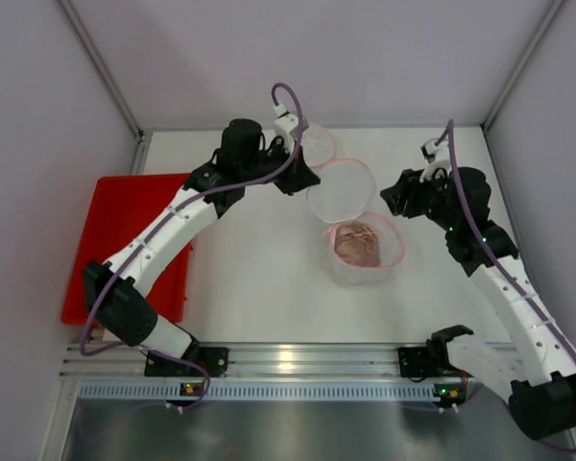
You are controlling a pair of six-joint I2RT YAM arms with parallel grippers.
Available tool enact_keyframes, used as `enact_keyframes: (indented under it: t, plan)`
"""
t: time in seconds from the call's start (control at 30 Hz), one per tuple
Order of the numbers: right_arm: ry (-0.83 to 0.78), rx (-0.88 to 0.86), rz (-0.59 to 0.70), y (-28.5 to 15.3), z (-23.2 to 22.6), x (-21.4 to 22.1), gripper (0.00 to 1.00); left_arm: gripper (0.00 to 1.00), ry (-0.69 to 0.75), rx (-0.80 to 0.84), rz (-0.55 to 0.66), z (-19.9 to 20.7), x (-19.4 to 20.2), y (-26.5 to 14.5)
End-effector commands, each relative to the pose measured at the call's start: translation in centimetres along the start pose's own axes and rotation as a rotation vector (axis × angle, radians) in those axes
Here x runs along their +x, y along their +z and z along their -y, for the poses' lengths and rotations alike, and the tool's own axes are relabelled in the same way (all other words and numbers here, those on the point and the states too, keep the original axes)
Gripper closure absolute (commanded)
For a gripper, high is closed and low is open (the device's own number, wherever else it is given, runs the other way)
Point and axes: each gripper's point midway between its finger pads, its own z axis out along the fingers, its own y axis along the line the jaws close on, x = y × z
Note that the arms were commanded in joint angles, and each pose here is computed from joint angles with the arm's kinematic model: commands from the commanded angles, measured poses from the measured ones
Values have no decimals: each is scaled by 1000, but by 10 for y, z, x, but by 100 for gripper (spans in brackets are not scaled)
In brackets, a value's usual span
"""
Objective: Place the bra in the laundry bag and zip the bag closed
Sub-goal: Adjust the laundry bag at the center of the board.
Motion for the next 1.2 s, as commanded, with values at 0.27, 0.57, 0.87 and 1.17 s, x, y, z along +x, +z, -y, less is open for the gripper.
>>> enact_keyframes:
  t: [0.27,0.57,0.87,1.17]
  plan:
    - [-106,-154,-261,36,32,64,30,100,333,23,40,-2,-15,-5]
    - [94,-248,-420,29,21,126,83,100,661,-53,35,0,-11,4]
    - [368,-469,-404,-30,-44,125,63,100,963,-97,143,29,3,0]
    - [-313,-348,128,-56,-26,26,8,100,1029,-3,283,61,-5,-15]
